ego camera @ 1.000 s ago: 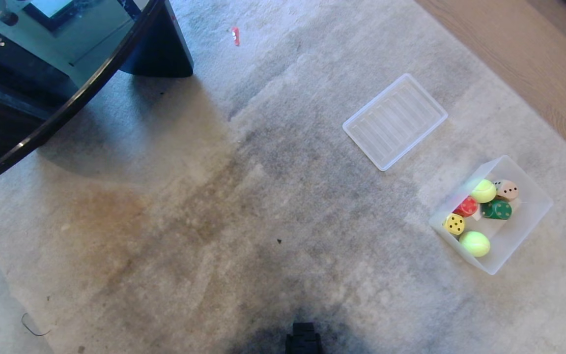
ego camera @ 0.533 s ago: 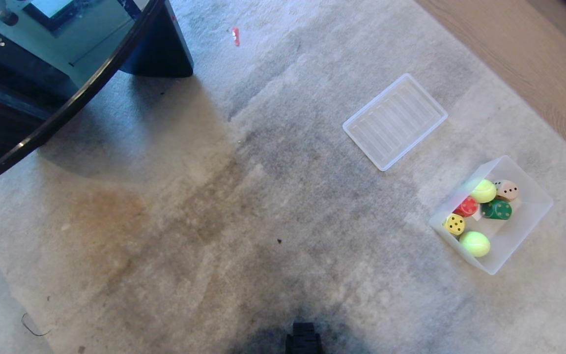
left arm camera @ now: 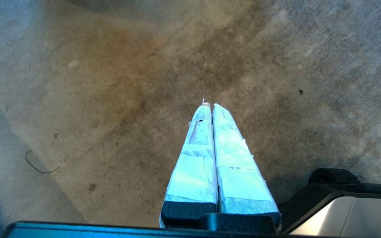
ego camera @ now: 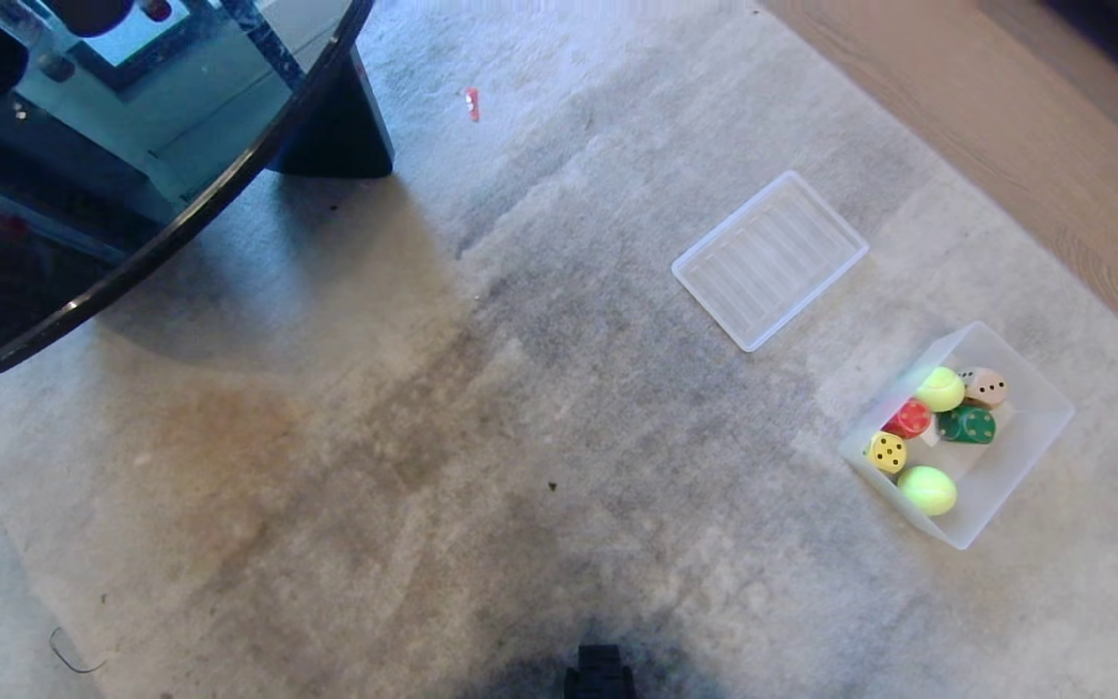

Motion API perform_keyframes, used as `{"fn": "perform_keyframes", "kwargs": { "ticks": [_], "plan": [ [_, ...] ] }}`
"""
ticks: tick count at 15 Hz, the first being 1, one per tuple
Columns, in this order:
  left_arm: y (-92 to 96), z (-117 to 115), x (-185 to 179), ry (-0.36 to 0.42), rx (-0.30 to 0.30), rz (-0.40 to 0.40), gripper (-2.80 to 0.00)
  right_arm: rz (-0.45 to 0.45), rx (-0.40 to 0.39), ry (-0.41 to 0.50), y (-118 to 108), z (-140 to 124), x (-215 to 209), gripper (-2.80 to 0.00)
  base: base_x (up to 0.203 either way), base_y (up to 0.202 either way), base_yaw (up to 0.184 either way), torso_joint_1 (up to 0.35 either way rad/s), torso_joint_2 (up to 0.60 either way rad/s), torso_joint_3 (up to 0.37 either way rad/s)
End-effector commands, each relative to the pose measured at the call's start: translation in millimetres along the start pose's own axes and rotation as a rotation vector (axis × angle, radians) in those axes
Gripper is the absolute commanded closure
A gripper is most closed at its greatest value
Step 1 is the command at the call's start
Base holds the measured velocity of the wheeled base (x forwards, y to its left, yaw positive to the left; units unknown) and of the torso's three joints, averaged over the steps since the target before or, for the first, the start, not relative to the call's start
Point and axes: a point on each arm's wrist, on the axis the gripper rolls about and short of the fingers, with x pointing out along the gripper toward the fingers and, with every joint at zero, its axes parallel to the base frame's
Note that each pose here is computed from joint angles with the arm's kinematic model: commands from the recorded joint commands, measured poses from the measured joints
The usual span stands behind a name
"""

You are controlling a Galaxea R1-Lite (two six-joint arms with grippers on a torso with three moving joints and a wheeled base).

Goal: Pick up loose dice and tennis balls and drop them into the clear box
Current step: Close the lid

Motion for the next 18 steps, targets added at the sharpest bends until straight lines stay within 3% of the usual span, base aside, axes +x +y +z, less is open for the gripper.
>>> {"fn": "perform_keyframes", "kwargs": {
  "ticks": [1, 13, 18],
  "plan": [
    [0.0, 0.1, 0.0, -0.001, -0.001, 0.0, 0.0, -0.001, 0.002, 0.001, 0.0, 0.1, 0.0, 0.0, 0.0, 0.0, 0.0, 0.003, 0.0, 0.2],
    [0.0, -0.1, 0.0, 0.001, -0.001, 0.002, 0.0, -0.001, 0.002, 0.002, 0.0, -0.2, 0.2, 0.0, 0.0, 0.0, 0.0, 0.003, 0.0, 0.204],
    [0.0, -0.1, 0.0, 0.001, -0.001, 0.002, 0.0, -0.001, 0.002, 0.001, 0.0, -0.1, 0.2, 0.0, 0.0, 0.0, 0.0, 0.002, 0.0, 0.058]
  ]
}}
